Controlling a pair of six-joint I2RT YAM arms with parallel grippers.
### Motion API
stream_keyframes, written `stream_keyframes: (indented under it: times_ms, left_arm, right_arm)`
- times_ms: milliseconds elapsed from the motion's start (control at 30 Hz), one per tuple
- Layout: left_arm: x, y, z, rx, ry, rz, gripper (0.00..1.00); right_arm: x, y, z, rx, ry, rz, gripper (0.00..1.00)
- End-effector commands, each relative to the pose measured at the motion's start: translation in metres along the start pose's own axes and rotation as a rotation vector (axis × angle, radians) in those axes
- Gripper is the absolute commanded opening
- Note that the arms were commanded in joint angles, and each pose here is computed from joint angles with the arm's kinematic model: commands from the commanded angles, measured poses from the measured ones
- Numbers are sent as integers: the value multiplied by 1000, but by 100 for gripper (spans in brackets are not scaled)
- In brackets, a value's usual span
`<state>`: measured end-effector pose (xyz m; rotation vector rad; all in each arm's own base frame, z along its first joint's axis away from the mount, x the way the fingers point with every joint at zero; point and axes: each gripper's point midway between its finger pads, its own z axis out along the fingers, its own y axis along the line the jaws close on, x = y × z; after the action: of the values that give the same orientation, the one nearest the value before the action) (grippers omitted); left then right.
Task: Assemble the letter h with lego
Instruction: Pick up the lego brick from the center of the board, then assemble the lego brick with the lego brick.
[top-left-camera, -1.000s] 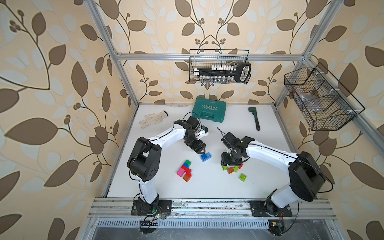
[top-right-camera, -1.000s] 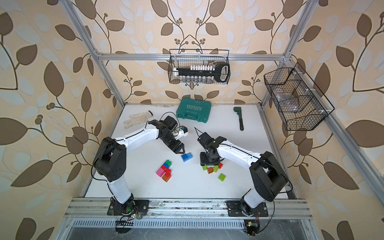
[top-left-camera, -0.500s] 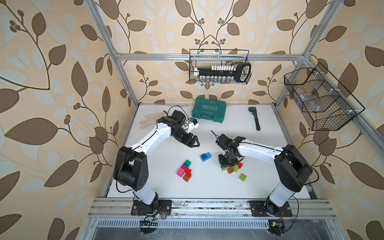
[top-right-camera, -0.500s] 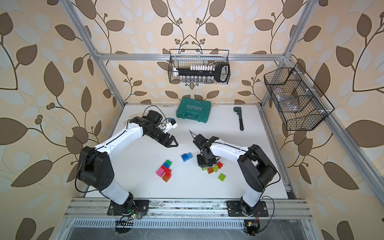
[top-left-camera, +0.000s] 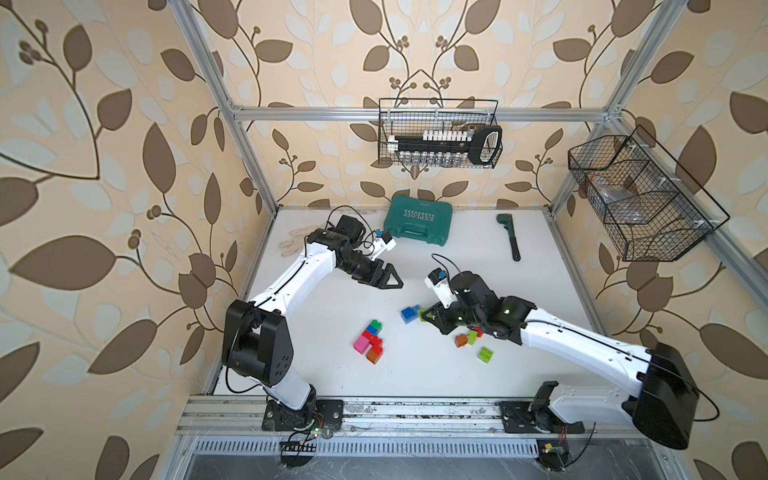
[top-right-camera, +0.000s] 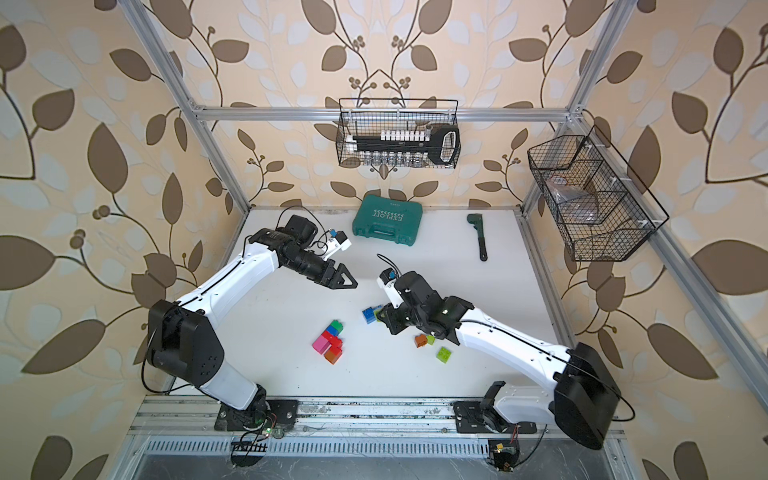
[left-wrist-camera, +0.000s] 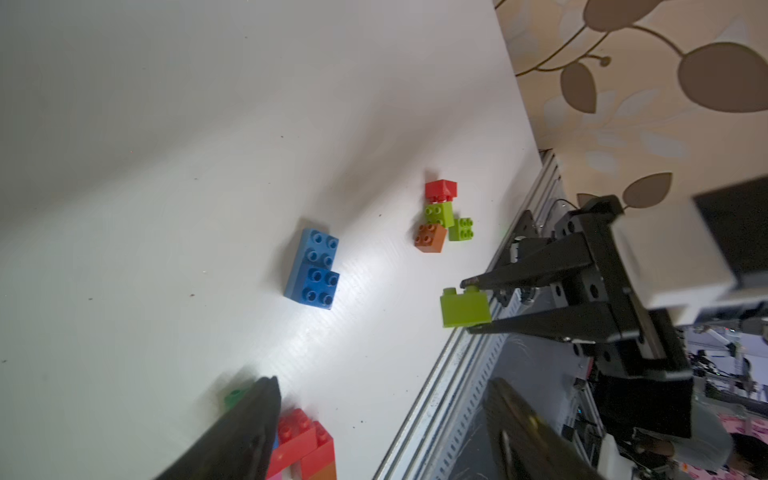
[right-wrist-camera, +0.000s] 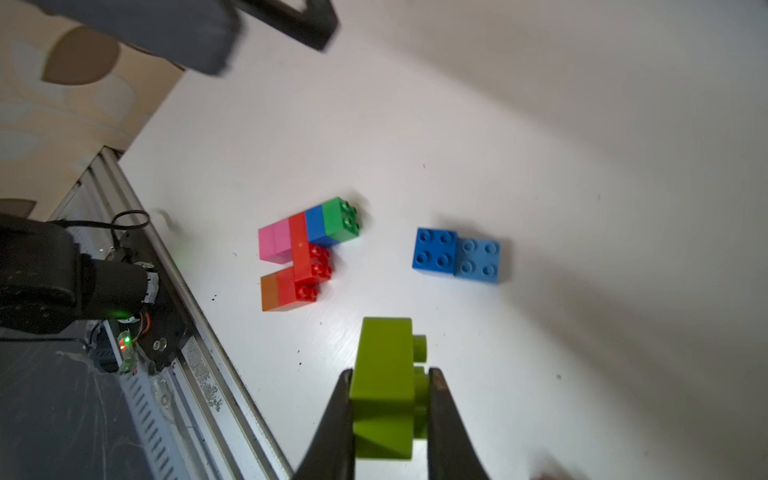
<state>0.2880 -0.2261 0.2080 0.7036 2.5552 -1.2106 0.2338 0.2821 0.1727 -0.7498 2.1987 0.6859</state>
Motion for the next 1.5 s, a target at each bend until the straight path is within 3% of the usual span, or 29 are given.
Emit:
stream_keyframes:
  times_ms: [0,133,300,433,533,633,767,900,1067,1200,1467]
  left_arm:
    - [3,-39,-14,157,-7,-35,80]
    - [9,-63,-18,309,22,-53,80]
    - [21,-79,-24,400,19,37,81]
    - [32,-85,-27,394,16,190,82]
    - [46,-91,-26,326,51,421,82]
    - [61,-97,-22,314,87,612,84]
    - [77,-111,-15,399,158,737,84]
    - [100,-110,6,388,298,830,85]
    - [103,-107,15,390,338,831,84]
    - [111,-105,26,386,402,835,79]
    - [117,-115,30,418,437,836,54]
  right_arm:
    - [-25,23,-7,-48,-210,-346,18]
    - [-32,48,-20,-49,-408,-661,14]
    - [-42,57,-35,-41,-503,-807,14]
    - [-20,83,-46,-162,-550,-1077,12]
    - [2,93,-50,-232,-551,-1262,11]
    - [5,96,-51,-265,-505,-1310,11]
    - [4,98,-48,-280,-478,-1356,11]
    - [3,98,-45,-258,-450,-1408,10]
    - [0,98,-46,-236,-462,-1442,10]
    - [0,102,-50,-250,-472,-1466,10]
    - [-2,103,-50,-252,-464,-1497,11]
